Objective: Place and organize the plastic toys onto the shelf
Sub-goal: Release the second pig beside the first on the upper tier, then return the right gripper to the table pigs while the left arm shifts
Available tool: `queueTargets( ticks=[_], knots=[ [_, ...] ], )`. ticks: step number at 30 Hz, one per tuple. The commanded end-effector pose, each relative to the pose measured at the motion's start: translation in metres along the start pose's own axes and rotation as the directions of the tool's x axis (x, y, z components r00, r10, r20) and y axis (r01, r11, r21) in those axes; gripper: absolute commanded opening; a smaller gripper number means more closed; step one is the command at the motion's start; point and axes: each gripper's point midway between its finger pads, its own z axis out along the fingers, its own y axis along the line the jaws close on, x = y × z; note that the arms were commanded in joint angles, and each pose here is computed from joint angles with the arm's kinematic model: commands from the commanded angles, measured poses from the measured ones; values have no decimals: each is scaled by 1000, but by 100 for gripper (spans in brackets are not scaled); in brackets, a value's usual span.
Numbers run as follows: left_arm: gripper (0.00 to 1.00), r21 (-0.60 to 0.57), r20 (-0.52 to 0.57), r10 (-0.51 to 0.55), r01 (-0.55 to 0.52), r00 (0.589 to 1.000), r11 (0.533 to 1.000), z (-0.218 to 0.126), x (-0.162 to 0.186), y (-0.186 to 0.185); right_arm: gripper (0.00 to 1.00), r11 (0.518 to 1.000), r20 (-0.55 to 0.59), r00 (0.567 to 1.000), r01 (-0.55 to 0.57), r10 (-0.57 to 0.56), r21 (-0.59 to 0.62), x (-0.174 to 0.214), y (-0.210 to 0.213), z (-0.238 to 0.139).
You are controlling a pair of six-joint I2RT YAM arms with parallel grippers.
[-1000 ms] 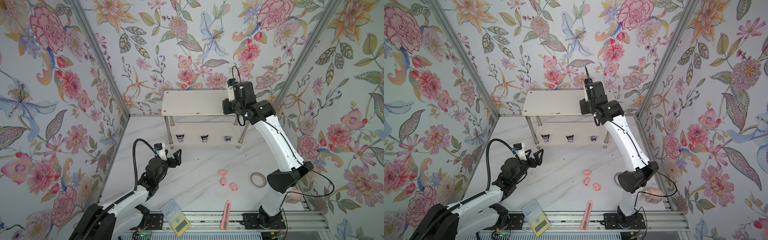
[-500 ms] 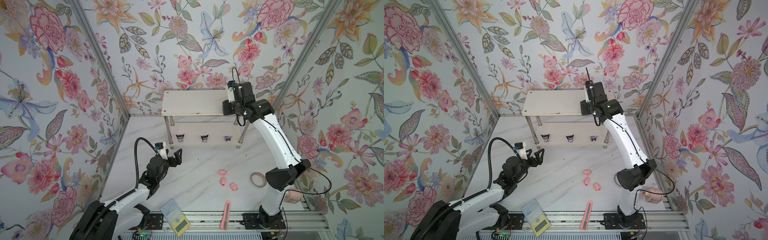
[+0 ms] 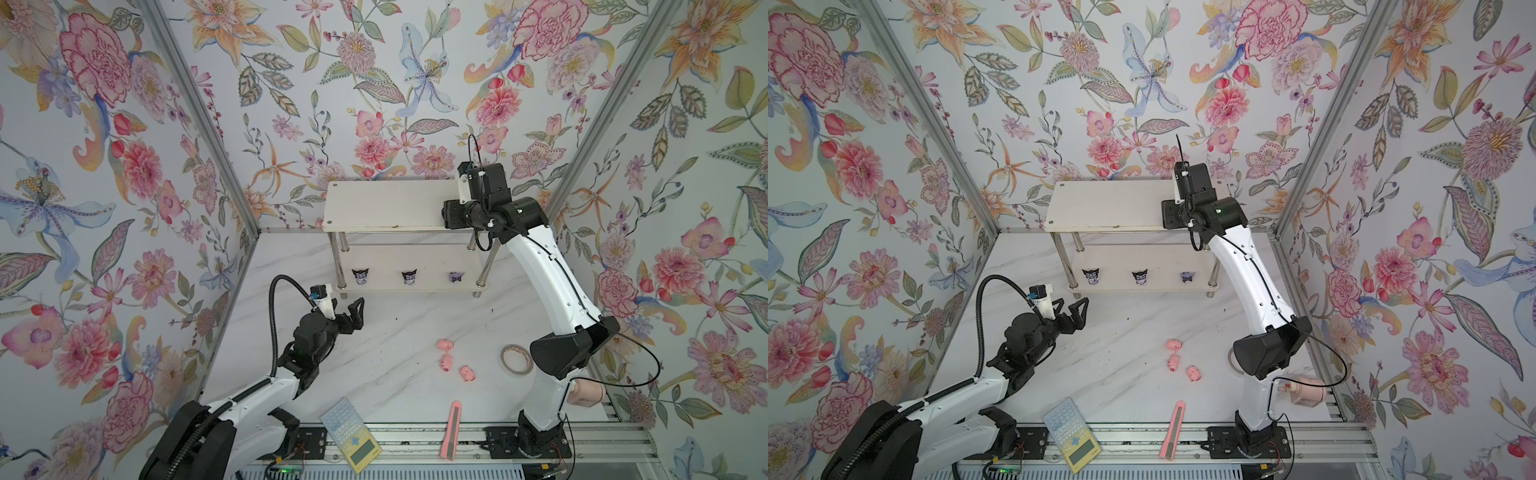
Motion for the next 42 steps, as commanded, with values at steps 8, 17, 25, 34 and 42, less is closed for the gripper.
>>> queueTargets(
  ticks=[8, 17, 25, 34, 42],
  knots=[
    [96, -4, 44, 33, -33, 998, 999, 0, -20, -6, 73, 1000, 55, 998, -7, 7, -1, -11, 0, -39],
    [96, -4, 46, 44, -44, 998, 999, 1, -23, -8, 76, 1000, 63, 998, 23, -24, 20, 7, 2, -75],
    [92, 6, 40, 49, -49, 998, 999, 0, -22, -9, 76, 999, 70, 997, 31, -31, -10, 34, 10, -96],
    [86, 27, 6, 77, -77, 997, 997, 13, -16, -13, 71, 996, -26, 998, 47, -50, -79, 159, 39, -112],
    [80, 108, -16, 51, -49, 999, 993, 36, -4, -25, 44, 995, -320, 945, -81, 61, -49, 310, 29, -72]
  ],
)
